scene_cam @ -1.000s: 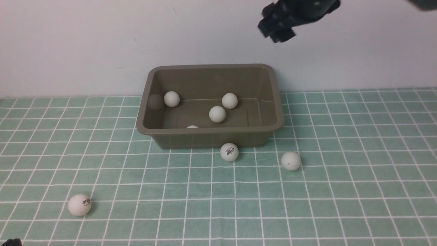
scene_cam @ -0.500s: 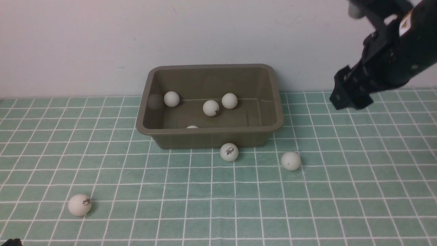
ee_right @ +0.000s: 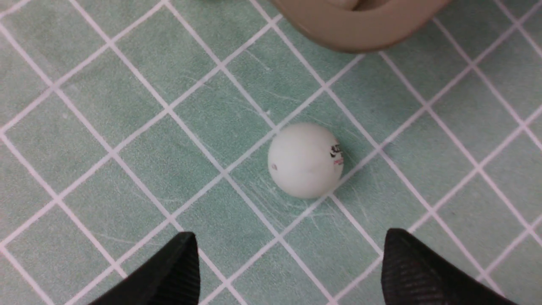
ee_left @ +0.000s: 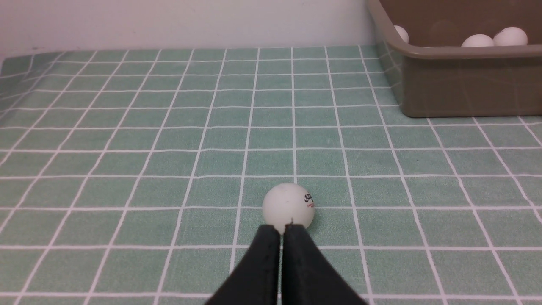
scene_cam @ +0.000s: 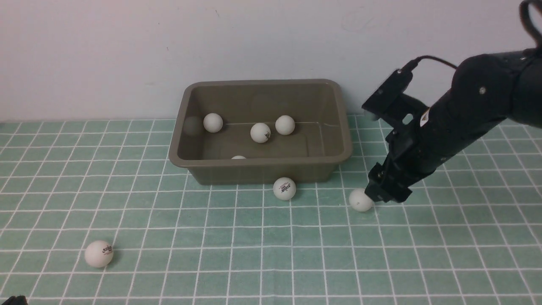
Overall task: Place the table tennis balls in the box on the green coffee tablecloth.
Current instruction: 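Reach for and grasp a ping pong ball on the table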
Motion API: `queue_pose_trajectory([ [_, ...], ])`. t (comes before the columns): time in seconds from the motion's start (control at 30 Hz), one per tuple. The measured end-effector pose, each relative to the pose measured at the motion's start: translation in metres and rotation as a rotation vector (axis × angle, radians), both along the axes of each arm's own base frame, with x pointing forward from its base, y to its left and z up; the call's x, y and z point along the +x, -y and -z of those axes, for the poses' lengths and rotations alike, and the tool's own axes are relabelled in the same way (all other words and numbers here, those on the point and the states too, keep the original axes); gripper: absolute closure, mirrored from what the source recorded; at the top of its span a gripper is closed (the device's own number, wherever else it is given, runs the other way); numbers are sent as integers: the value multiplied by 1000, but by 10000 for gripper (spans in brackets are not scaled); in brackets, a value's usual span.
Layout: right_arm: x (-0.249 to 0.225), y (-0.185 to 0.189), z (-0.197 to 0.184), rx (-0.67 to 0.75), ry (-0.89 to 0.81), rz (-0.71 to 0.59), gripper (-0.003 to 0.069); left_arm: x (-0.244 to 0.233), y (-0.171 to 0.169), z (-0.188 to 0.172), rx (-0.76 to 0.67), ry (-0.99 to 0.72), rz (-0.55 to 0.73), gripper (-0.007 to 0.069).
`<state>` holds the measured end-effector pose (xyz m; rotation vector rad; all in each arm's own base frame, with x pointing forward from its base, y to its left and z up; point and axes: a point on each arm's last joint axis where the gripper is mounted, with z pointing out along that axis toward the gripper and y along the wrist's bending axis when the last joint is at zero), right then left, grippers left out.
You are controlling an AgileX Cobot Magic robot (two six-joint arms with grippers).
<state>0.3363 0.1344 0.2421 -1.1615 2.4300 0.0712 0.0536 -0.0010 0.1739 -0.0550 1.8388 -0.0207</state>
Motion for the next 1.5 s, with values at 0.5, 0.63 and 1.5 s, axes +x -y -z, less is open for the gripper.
queue_pose_trajectory([
  [0.5, 26, -13, 53, 26, -16, -23, 137, 0, 0, 0, 0, 0, 0, 630],
  [0.63, 30, -14, 60, 27, -4, -17, 137, 0, 0, 0, 0, 0, 0, 630],
  [1.5, 15, -12, 66, -36, -268, -35, 324, 0, 0, 0, 0, 0, 0, 630],
])
